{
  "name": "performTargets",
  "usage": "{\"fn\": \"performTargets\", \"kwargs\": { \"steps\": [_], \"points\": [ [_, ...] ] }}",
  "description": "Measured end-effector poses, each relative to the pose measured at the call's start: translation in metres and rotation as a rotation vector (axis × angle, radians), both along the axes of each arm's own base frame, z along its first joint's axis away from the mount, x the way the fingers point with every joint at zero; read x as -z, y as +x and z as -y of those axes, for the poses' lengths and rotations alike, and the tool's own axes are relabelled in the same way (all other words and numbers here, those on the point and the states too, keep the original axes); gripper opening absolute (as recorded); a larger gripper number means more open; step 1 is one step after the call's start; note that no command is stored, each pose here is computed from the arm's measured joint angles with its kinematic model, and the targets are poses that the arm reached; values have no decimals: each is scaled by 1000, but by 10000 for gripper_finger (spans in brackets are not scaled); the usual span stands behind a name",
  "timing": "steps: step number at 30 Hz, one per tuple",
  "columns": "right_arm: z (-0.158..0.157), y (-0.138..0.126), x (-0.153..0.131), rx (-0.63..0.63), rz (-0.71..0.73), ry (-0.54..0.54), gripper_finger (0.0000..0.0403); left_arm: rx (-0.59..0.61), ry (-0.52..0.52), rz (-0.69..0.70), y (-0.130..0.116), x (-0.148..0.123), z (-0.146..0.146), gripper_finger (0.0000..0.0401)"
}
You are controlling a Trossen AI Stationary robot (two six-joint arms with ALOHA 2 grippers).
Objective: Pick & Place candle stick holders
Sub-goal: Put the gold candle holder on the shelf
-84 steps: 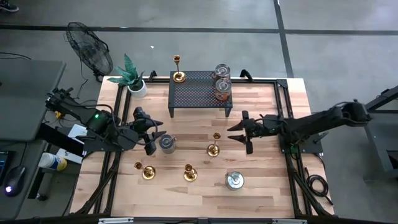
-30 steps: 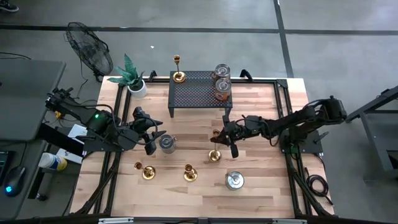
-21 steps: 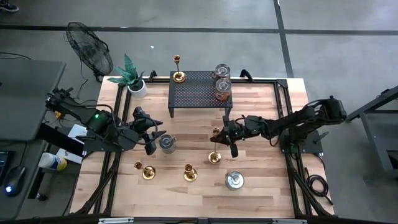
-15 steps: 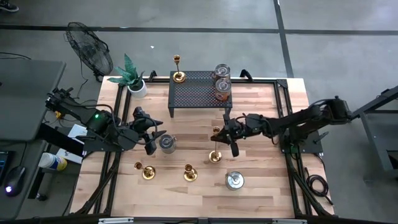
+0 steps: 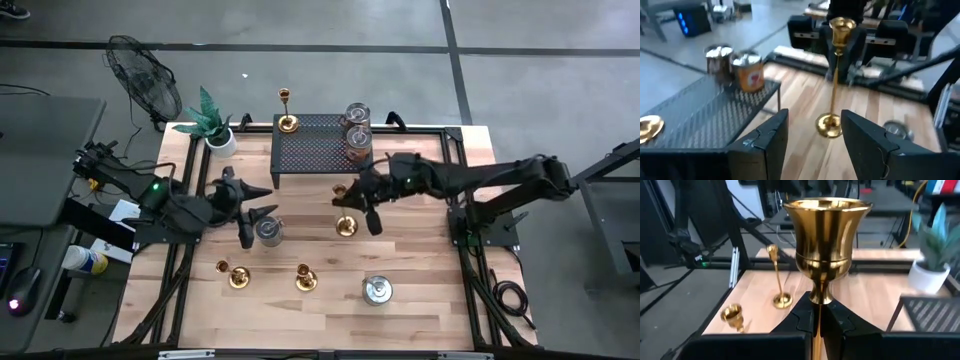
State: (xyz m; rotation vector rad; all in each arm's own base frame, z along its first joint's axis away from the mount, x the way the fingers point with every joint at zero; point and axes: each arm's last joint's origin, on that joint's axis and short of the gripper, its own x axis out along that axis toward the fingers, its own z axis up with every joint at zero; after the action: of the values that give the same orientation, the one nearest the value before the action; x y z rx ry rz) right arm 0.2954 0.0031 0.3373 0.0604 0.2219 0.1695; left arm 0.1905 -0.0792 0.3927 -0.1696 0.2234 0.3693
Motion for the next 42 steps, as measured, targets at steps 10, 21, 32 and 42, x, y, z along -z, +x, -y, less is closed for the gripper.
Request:
{"fn": "performTargets", "kwargs": {
  "steps": [10,21,32,42],
  "points": [
    [12,-5,-64,16,91,-69,5,27,35,151,41,-10,-10,224],
    [18,-5,-70,67,126,-53,5,113,21,236,107,9,-44,248],
    [18,-5,-70,77,126,-48,4,157,10,334,137,20,-58,248],
    [18,-5,-70,92,125,-51,4,144,27,365,138,17,-64,239]
  ]
}}
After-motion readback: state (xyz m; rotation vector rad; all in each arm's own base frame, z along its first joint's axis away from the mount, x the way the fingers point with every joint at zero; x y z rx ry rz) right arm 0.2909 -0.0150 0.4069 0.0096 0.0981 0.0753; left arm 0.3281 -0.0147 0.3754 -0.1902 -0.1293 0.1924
